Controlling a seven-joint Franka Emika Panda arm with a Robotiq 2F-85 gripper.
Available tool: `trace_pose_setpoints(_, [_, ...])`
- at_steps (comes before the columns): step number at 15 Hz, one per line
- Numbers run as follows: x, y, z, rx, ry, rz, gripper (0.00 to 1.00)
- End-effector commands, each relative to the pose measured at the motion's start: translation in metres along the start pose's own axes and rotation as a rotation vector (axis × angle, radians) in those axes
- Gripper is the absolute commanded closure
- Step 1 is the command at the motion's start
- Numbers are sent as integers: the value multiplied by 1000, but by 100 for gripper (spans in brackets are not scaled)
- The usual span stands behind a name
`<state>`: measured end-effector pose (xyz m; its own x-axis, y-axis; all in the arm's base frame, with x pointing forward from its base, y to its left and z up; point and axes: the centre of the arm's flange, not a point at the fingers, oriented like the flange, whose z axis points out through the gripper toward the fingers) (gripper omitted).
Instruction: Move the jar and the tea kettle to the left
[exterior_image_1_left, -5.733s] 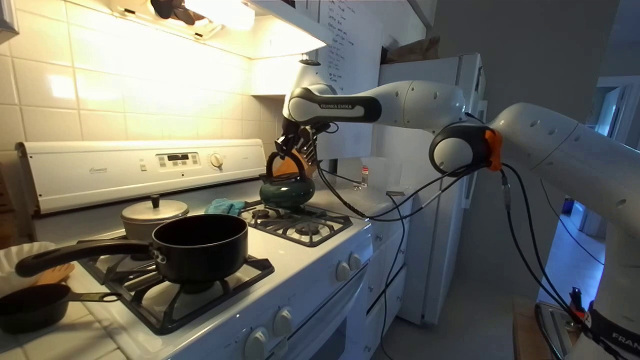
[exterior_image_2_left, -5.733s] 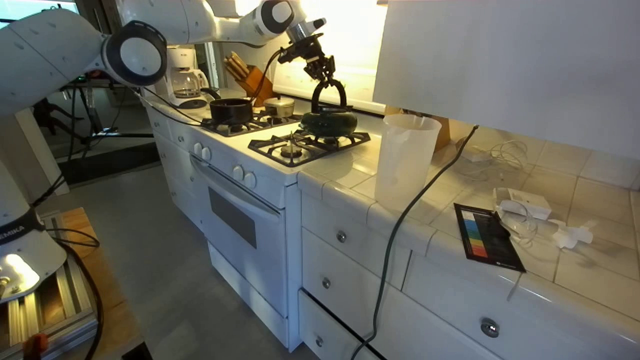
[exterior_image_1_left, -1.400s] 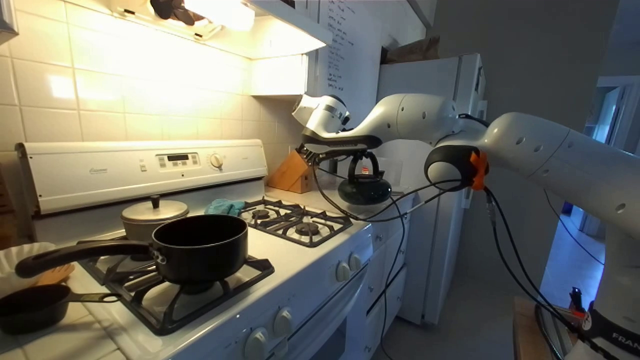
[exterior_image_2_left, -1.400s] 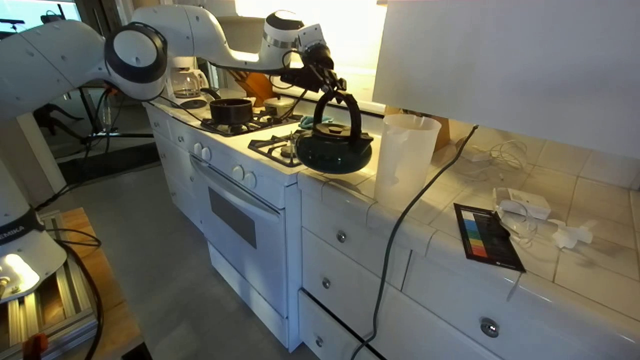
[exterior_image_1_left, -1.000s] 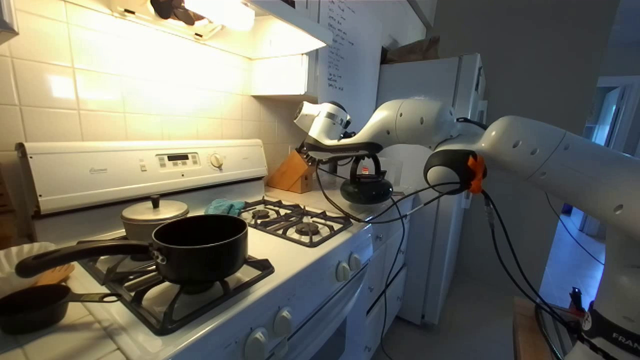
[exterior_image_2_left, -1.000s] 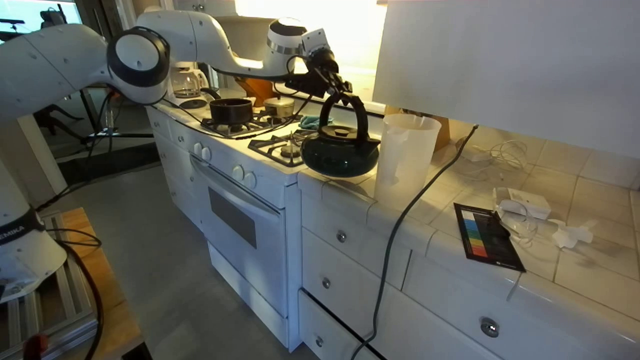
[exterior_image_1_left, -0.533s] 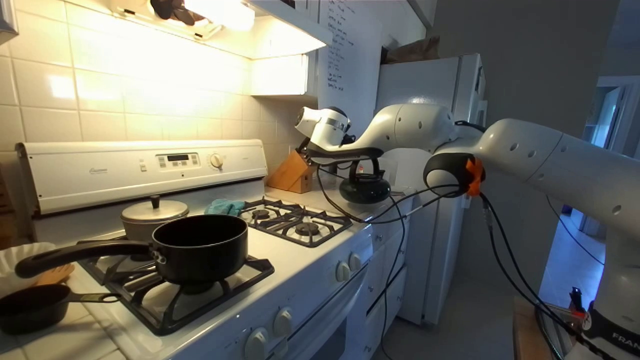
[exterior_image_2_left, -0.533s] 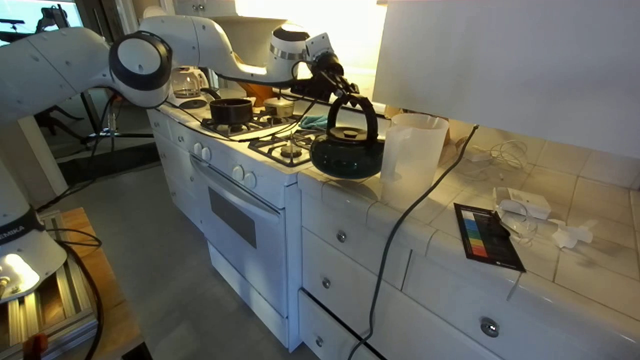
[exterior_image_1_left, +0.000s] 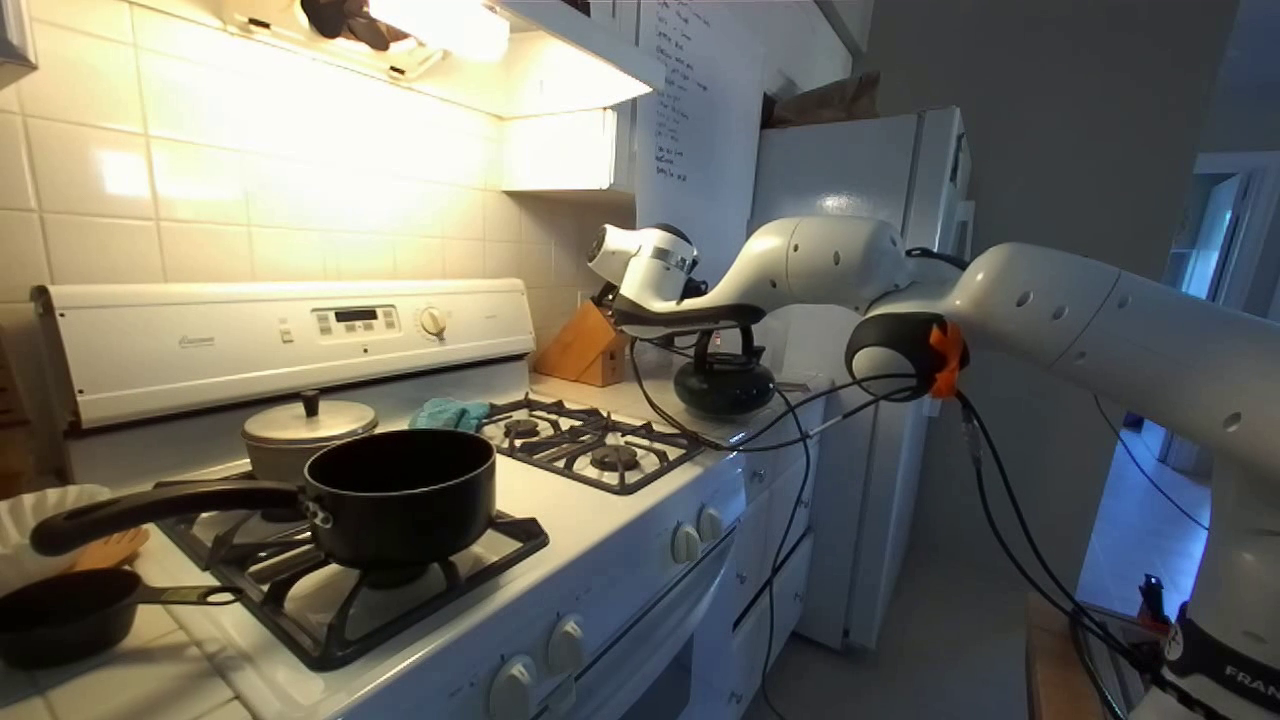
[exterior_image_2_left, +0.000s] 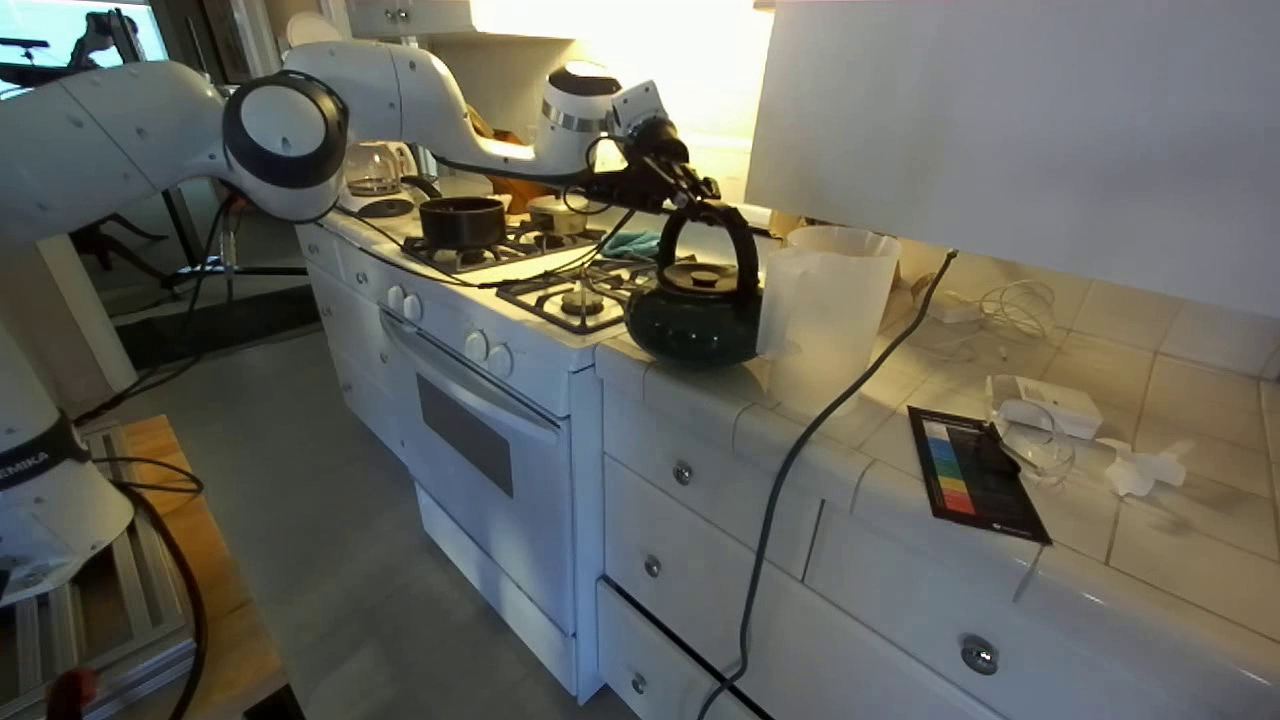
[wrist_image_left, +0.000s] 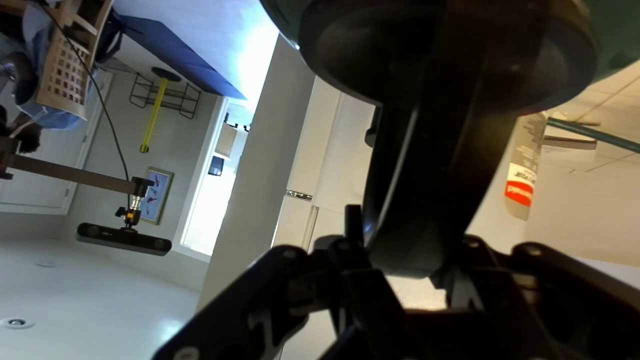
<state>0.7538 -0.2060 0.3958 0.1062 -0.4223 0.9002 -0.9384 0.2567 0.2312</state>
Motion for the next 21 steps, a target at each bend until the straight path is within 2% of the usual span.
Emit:
trace_pose_setpoints(1, [27,17,-5,11,104,56,93])
trace_pose_setpoints(13, [14,11,-1,5,99,65,93])
trace_pose_setpoints(14, [14,10,-1,4,99,66,45])
trace_pose_setpoints(15, [15,11,-2,3,104,68,44])
trace_pose_setpoints(18, [39,18,-9,-2,183,105,23])
trace_pose_setpoints(21, [57,25,-17,-2,214,127,2])
